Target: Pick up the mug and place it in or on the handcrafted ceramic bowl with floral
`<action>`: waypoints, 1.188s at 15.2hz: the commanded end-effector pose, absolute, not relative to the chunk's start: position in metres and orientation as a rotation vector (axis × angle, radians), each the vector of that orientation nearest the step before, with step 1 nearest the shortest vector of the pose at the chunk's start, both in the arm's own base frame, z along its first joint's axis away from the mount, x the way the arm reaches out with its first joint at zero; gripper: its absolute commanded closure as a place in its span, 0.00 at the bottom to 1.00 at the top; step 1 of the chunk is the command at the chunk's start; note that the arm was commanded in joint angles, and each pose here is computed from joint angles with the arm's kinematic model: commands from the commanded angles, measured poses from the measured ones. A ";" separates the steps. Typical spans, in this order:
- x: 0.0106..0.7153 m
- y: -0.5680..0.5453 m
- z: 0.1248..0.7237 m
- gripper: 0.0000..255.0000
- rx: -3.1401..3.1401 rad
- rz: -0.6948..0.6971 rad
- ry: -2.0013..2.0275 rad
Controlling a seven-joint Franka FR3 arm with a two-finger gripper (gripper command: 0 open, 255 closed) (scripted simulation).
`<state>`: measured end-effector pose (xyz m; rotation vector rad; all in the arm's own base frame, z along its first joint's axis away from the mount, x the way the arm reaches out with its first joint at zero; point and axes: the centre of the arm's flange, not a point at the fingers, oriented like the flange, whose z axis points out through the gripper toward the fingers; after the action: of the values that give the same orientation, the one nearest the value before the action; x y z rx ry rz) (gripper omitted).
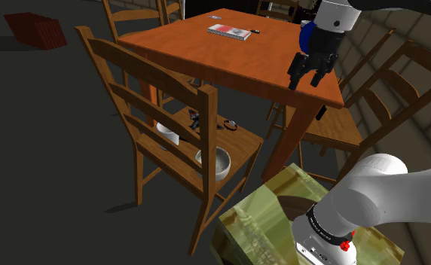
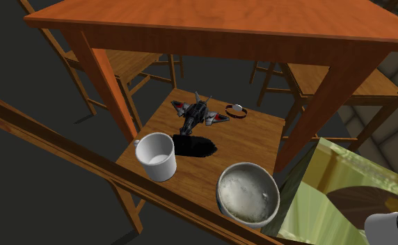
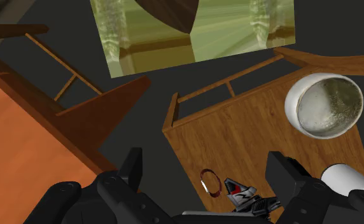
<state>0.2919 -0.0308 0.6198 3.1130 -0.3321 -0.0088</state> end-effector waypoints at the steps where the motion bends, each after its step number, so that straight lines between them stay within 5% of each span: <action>1: 0.292 -0.031 0.620 0.00 3.113 -0.009 -0.332; 18: 0.428 0.096 0.502 0.00 3.147 0.002 -0.368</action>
<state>0.4196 0.0873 0.5113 3.1441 -0.3648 0.0006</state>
